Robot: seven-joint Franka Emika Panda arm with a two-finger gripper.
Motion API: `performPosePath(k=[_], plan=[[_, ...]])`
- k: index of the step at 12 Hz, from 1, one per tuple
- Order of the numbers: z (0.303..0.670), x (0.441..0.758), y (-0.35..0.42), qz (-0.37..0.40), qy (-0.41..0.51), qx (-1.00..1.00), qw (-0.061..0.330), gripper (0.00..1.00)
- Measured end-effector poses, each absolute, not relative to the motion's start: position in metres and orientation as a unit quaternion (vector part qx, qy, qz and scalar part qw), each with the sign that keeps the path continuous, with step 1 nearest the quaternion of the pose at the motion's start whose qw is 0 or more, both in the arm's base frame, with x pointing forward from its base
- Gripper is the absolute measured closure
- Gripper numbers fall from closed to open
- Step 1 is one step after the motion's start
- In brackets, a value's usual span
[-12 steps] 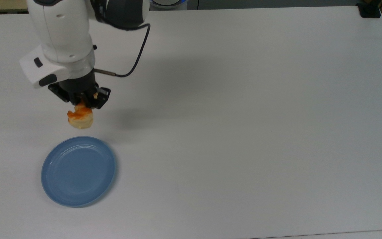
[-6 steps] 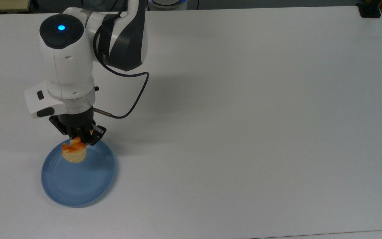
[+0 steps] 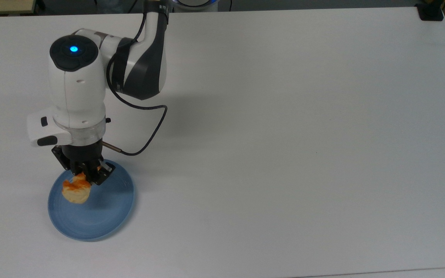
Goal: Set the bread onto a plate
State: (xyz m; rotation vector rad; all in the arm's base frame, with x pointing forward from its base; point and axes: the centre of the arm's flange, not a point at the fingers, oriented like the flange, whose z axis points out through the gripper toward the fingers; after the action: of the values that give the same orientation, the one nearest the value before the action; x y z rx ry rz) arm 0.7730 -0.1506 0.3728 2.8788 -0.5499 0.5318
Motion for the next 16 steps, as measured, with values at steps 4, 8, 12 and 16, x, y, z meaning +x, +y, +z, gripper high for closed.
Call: performPosePath(k=[4,8,12,16], plan=[[0.369,0.776,-0.148,0.184,-0.198,0.959,0.078,0.38],[0.371,0.776,-0.148,0.186,-0.204,0.958,0.077,0.0],[0.411,0.773,-0.126,0.19,-0.191,0.96,0.081,0.0],[0.489,0.706,-0.089,0.095,-0.163,0.98,0.069,0.0]])
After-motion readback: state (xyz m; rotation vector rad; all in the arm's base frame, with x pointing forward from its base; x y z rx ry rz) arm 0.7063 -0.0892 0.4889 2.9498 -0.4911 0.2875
